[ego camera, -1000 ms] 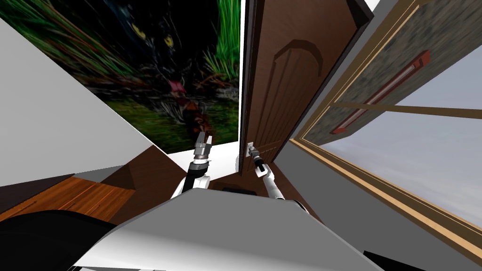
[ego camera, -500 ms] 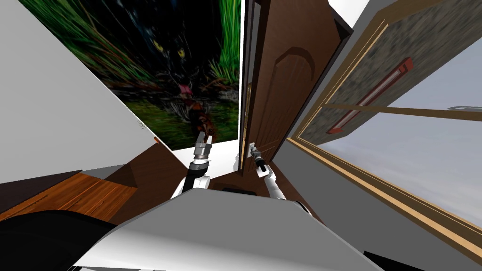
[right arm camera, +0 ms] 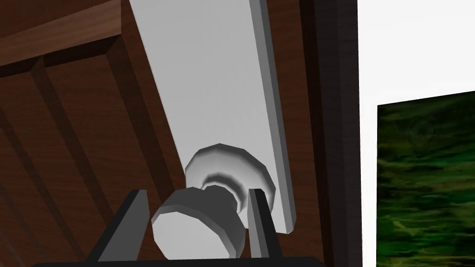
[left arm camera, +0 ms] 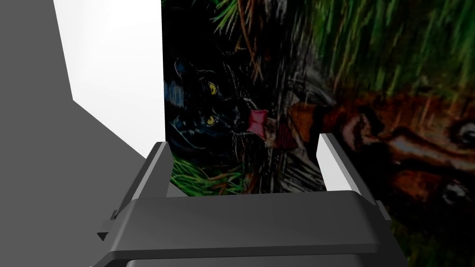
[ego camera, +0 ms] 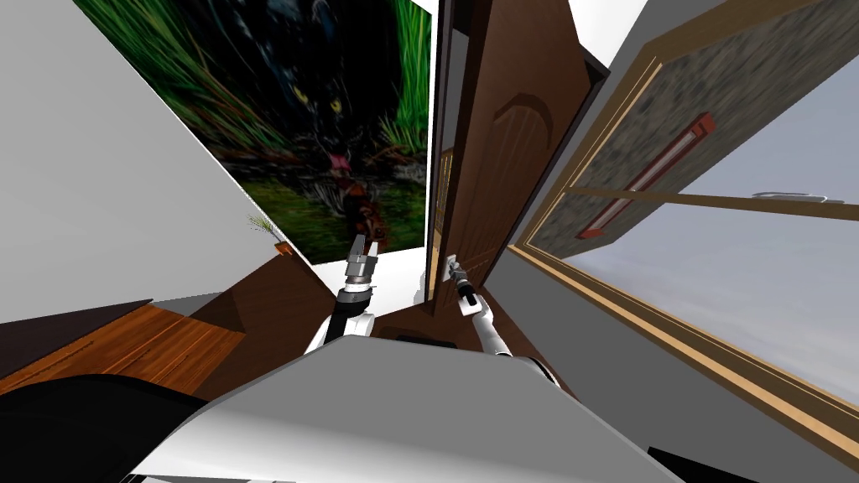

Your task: Pull the door open

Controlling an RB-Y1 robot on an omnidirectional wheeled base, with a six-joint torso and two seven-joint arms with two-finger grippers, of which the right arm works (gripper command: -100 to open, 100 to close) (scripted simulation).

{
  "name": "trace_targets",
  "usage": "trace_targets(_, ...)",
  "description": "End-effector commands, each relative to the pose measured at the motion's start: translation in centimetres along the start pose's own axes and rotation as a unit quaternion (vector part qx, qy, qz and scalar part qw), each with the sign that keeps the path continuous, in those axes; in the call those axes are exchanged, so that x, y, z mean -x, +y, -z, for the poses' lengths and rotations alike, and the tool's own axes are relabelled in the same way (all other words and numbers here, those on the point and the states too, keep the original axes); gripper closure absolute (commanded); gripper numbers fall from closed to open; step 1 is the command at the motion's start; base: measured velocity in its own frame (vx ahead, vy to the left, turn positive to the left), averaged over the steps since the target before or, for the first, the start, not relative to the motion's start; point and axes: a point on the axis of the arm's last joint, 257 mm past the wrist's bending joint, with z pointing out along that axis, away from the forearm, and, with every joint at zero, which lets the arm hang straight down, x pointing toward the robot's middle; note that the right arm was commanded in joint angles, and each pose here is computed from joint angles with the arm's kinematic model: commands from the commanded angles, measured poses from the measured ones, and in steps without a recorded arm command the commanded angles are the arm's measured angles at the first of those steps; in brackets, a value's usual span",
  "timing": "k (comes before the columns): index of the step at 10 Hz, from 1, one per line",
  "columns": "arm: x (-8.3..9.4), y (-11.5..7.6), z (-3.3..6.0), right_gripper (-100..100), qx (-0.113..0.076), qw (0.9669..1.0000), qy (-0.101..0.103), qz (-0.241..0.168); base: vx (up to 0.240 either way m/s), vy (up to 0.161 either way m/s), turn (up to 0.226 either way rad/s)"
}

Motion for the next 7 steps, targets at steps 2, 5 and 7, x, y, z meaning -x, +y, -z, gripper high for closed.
trace_targets(2,-1.0,-2.9,0.63,100,-0.034,0.9988,0.016,-0.033,-0.062,-0.008,-0.021)
trace_targets(5,-1.4,-4.1,0.79,100,-0.052,0.9964,0.023,-0.063,-0.048,-0.005,-0.018)
trace_targets(7,-1.6,-4.7,0.89,100,-0.061,0.9948,0.027,-0.078,-0.035,-0.003,-0.014)
